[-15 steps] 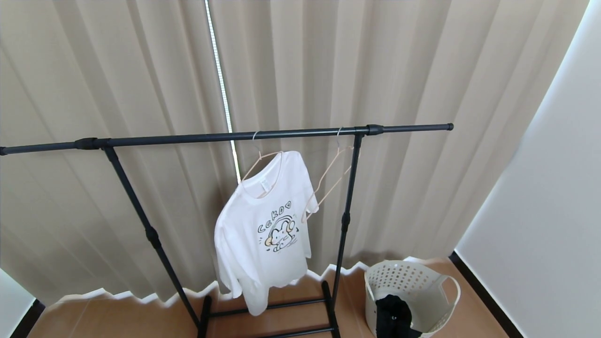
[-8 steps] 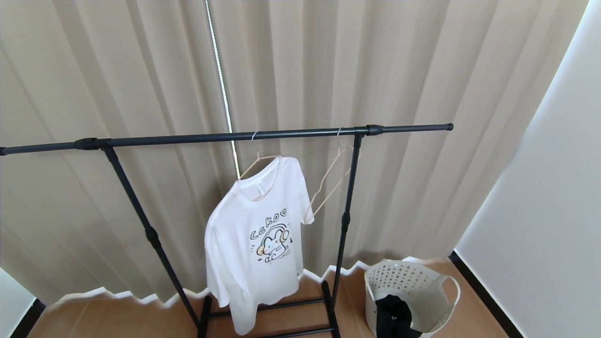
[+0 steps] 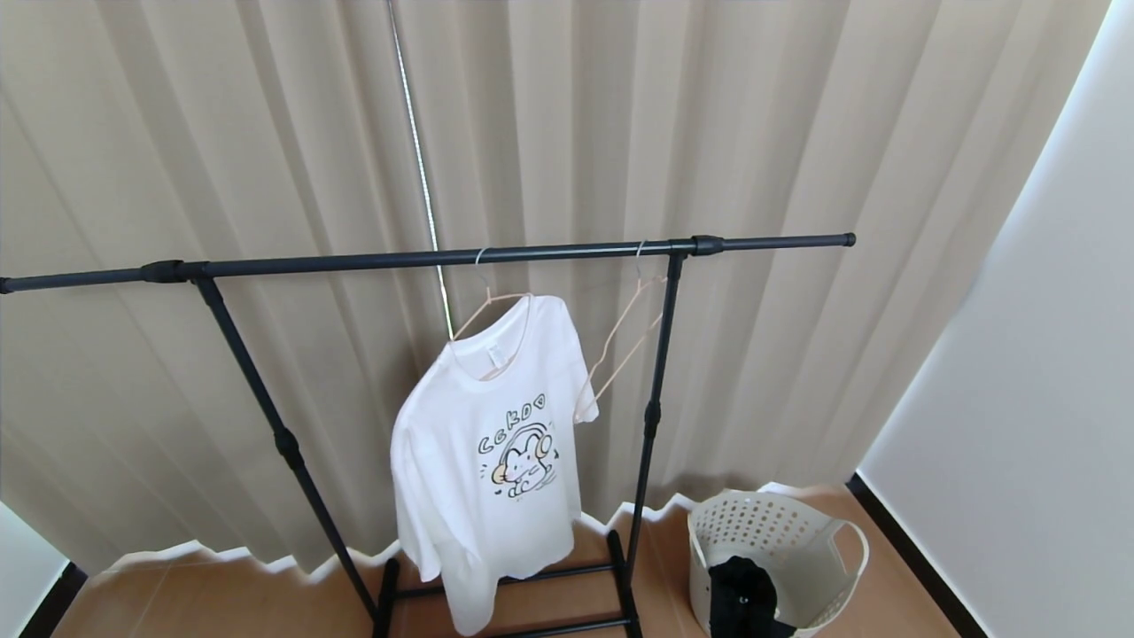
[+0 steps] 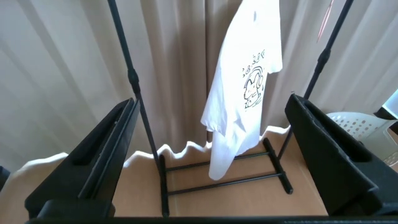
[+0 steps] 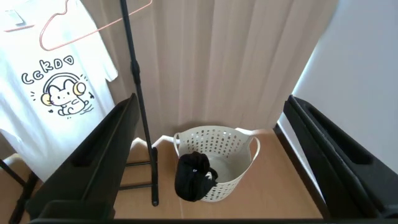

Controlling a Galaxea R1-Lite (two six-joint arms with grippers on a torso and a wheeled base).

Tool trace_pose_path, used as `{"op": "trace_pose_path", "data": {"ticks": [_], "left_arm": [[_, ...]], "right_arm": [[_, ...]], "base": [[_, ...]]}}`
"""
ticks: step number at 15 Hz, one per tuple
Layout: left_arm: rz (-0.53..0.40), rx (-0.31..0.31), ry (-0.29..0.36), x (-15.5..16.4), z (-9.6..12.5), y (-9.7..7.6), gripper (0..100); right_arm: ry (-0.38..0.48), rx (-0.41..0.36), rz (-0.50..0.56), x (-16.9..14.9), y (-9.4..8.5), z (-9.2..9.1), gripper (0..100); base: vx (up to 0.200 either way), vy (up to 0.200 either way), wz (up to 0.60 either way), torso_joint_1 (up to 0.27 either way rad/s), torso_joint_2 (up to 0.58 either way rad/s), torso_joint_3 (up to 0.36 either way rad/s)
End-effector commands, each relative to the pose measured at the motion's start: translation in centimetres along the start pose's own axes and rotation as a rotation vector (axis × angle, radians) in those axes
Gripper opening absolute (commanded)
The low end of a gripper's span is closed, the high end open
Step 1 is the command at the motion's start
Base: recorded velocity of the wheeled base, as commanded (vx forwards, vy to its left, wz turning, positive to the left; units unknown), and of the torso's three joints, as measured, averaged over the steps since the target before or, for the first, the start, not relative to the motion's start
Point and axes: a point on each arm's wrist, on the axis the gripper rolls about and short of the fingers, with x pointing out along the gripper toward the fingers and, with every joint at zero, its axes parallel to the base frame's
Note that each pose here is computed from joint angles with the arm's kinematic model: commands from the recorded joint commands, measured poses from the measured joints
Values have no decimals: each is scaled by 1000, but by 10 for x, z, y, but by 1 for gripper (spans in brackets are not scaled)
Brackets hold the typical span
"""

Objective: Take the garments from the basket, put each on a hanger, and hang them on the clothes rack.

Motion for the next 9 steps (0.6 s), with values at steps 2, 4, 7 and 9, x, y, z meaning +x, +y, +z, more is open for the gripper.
{"op": "trace_pose_path", "data": {"ticks": [2, 4, 7, 9], "left_arm": [[-6, 4, 0, 0, 0, 0, 100], [-6, -5, -2, 0, 0, 0, 100], [-5, 0, -2, 0, 0, 0, 100], [-5, 0, 0, 0, 0, 0, 100]], "right_arm": [[1, 4, 0, 0, 0, 0, 100], [1, 6, 0, 0, 0, 0, 100], [1, 8, 0, 0, 0, 0, 100], [1, 14, 0, 0, 0, 0, 100]], "base": [[0, 0, 0, 0, 0, 0], [0, 0, 0, 0, 0, 0], [0, 0, 0, 0, 0, 0], [0, 0, 0, -56, 124, 73]]}}
